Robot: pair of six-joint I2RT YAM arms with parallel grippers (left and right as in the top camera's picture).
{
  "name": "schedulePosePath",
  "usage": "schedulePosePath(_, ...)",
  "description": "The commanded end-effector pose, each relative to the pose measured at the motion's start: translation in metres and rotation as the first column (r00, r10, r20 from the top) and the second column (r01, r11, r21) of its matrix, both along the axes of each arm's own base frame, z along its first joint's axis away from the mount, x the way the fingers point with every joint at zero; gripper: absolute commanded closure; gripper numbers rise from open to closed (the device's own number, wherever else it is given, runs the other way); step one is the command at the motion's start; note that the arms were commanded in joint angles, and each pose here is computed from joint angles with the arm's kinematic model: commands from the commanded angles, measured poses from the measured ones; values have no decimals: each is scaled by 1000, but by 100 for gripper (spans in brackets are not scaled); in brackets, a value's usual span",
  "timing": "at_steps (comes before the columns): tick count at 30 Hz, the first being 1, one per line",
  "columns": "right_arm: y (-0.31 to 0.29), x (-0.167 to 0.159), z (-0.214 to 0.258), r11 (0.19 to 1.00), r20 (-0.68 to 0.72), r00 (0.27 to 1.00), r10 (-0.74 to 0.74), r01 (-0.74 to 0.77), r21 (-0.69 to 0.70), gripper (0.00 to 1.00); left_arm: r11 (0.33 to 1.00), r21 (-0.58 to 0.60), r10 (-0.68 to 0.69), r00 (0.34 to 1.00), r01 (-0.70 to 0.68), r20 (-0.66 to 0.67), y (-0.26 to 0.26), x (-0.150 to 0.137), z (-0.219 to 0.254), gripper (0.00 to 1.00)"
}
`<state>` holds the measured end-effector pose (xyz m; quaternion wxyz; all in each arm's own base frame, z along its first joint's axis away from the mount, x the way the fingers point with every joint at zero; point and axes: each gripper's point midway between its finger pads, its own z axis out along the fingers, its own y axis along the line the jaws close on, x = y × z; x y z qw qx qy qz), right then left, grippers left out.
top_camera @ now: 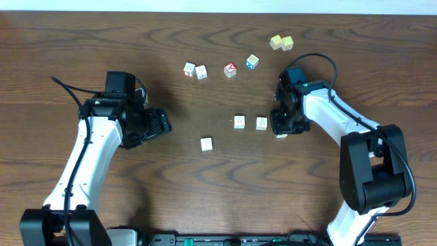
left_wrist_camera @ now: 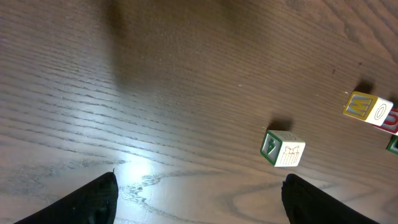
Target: Lift 4 blocks
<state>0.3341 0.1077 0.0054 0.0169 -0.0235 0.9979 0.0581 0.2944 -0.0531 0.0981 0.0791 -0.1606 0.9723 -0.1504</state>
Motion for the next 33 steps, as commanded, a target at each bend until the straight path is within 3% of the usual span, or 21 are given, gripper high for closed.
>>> schedulePosePath(1, 4, 6, -1, 999, 18, 999, -38, 38, 14, 70, 1000, 0, -2, 1000, 2, -18, 1, -3, -6, 16)
schedulePosePath(18, 5, 13, 0, 997, 43, 996, -72, 71, 22, 70, 1000, 0, -2, 1000, 2, -18, 1, -4, -6, 16)
schedulePosePath(22, 4, 10, -1, 996, 32, 996, -83, 83, 19, 65, 1000, 0, -2, 1000, 2, -18, 1, -3, -6, 16)
schedulePosePath(24, 4, 11, -1, 996, 32, 996, -83, 82, 19, 55, 1000, 0, -2, 1000, 2, -18, 1, -3, -6, 15)
schedulePosePath(33, 5, 12, 0, 989, 28, 989, -146, 145, 25, 50, 1000, 0, -2, 1000, 2, -18, 1, -4, -6, 15)
